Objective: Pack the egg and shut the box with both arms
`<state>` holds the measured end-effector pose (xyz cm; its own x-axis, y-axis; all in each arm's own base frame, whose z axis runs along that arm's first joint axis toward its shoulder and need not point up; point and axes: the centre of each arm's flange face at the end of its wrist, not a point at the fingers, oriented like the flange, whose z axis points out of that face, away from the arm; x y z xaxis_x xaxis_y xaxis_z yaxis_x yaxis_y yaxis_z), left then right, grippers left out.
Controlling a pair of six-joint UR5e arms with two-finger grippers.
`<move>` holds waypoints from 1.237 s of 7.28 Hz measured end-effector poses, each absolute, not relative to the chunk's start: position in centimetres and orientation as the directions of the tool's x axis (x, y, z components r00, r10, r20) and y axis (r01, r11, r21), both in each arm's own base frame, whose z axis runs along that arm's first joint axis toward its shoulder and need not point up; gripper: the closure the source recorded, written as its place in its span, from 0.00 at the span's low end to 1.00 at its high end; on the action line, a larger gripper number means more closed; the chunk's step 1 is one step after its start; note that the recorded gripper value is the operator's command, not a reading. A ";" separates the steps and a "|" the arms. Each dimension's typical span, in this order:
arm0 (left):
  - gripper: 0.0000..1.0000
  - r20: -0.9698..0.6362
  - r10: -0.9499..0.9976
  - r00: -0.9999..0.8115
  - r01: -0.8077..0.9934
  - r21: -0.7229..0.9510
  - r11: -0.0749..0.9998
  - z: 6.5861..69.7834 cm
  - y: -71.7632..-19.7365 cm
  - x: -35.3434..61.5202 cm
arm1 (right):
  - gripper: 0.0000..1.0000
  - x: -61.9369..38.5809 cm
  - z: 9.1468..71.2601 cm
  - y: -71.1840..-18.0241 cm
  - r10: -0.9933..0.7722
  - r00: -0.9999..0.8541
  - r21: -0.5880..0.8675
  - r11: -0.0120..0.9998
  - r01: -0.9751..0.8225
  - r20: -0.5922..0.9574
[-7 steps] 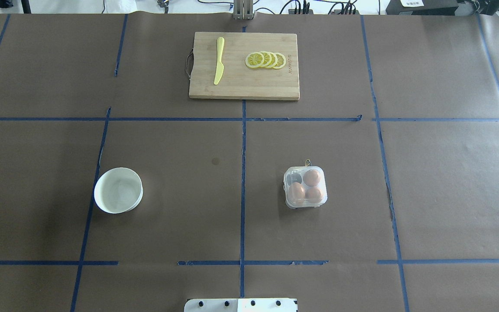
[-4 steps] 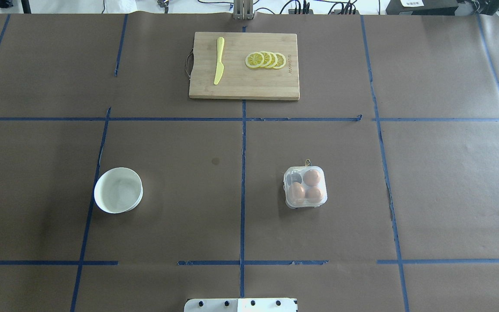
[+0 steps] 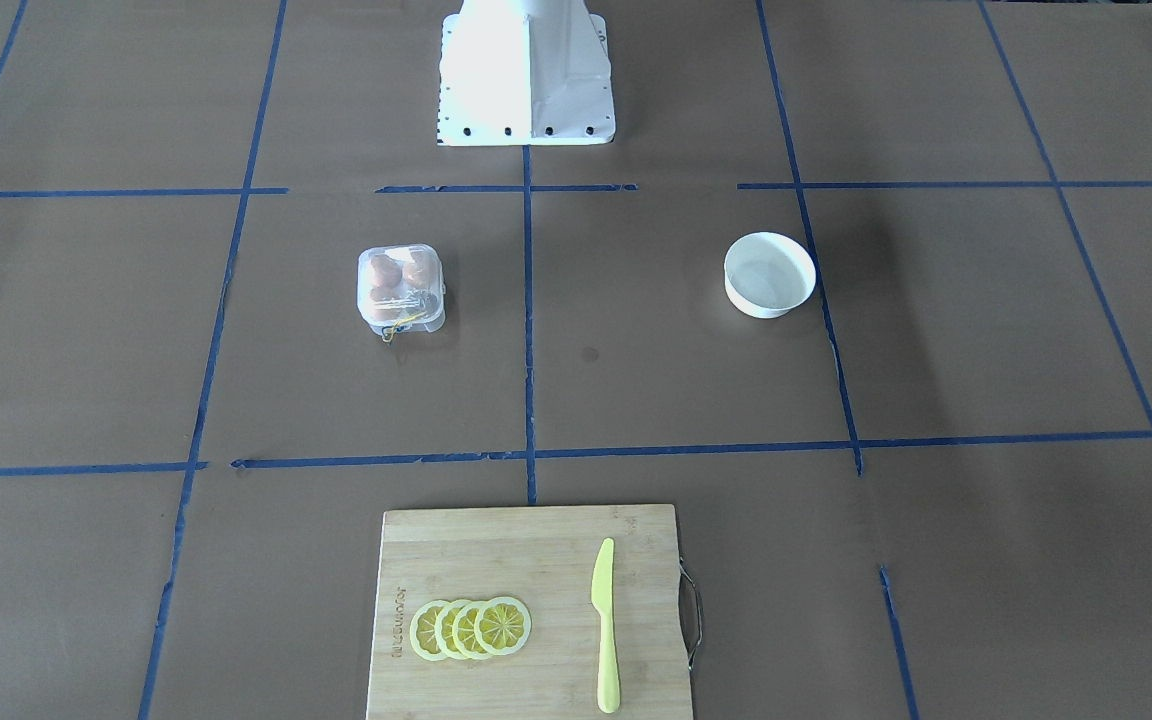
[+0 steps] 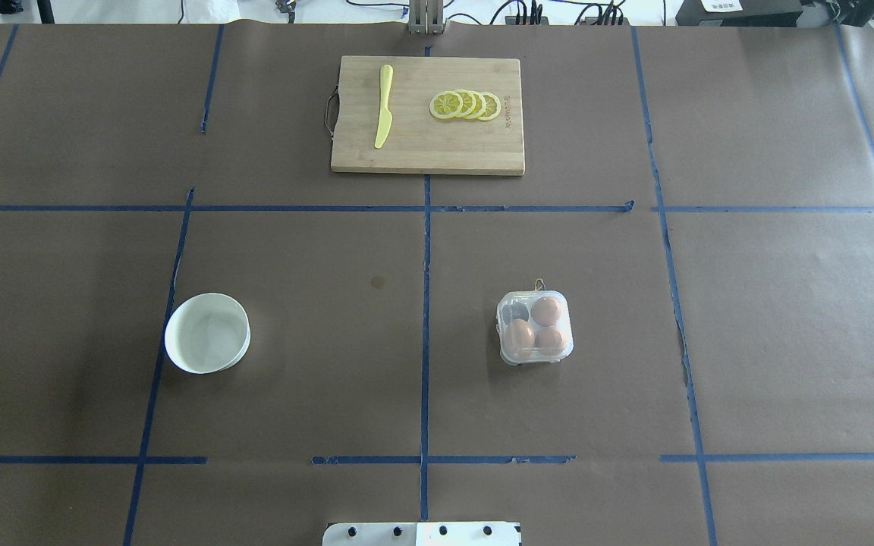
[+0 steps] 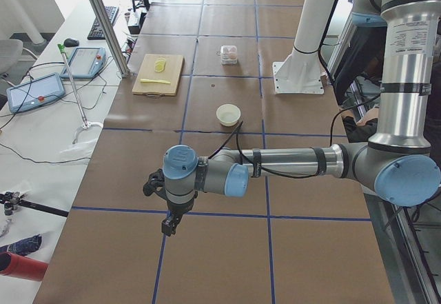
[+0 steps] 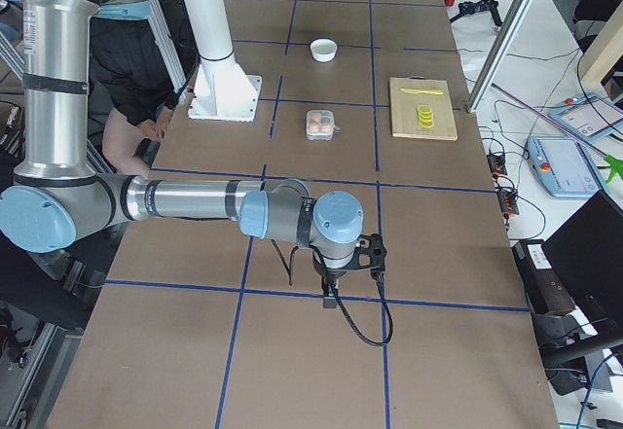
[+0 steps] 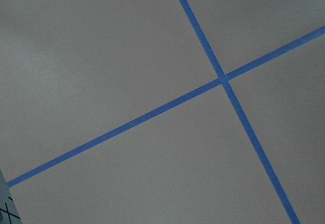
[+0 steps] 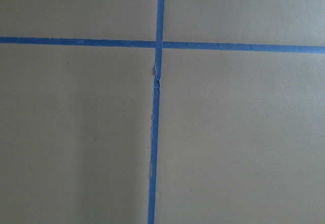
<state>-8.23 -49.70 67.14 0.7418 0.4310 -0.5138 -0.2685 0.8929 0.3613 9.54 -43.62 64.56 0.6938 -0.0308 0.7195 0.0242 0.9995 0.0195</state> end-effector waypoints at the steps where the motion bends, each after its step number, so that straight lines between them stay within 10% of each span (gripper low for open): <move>1: 0.00 -0.514 0.431 0.741 -0.268 0.362 0.893 67.1 -49.7 -8.2 | 0.00 9.5 64.8 -43.7 -0.033 0.694 0.023 0.999 0.024 0.719; 9: 0.00 -0.624 0.257 0.738 -0.101 0.274 0.956 65.1 -50.2 -6.7 | 0.00 9.5 65.4 -44.2 -0.027 0.686 0.021 1.000 0.018 0.727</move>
